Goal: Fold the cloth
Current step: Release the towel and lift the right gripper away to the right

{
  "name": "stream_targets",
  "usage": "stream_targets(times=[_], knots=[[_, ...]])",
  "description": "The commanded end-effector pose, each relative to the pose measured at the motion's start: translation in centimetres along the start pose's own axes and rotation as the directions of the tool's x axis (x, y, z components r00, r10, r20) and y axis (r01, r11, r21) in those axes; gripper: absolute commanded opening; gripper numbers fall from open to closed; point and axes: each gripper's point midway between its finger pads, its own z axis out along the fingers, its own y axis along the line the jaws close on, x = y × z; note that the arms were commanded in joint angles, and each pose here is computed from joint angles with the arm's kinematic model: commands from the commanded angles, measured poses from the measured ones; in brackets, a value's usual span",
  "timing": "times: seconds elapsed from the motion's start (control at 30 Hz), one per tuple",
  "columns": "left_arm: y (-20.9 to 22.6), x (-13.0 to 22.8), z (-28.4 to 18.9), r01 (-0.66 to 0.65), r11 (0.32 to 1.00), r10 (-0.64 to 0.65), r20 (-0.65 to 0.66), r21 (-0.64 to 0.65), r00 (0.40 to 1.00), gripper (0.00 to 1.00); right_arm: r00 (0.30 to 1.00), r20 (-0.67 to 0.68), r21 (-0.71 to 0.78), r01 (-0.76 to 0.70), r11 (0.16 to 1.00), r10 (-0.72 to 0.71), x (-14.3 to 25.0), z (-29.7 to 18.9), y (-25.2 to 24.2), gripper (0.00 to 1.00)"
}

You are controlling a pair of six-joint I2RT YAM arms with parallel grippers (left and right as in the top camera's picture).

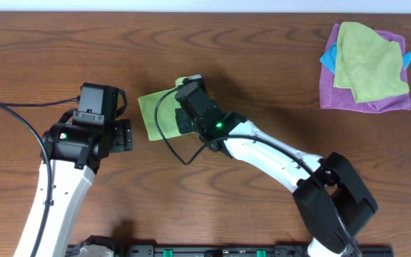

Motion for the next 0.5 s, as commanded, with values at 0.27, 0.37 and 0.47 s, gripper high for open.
stream_targets(times=[0.27,0.37,0.47], knots=[[-0.2,0.2,0.0,-0.001,1.000,0.001,-0.001,0.022,1.000,0.95,0.997,0.073,-0.027,-0.019,0.999,0.021,-2.0,-1.0,1.3,0.02],[-0.2,0.2,0.0,-0.001,1.000,0.001,-0.001,0.021,1.000,0.95,0.996,0.087,-0.043,-0.013,0.999,0.017,-2.2,-1.1,2.0,0.11],[-0.2,0.1,0.0,-0.001,1.000,0.001,-0.001,0.021,1.000,0.95,0.995,0.102,-0.086,-0.002,0.996,0.011,-2.4,-1.3,3.4,0.81]])
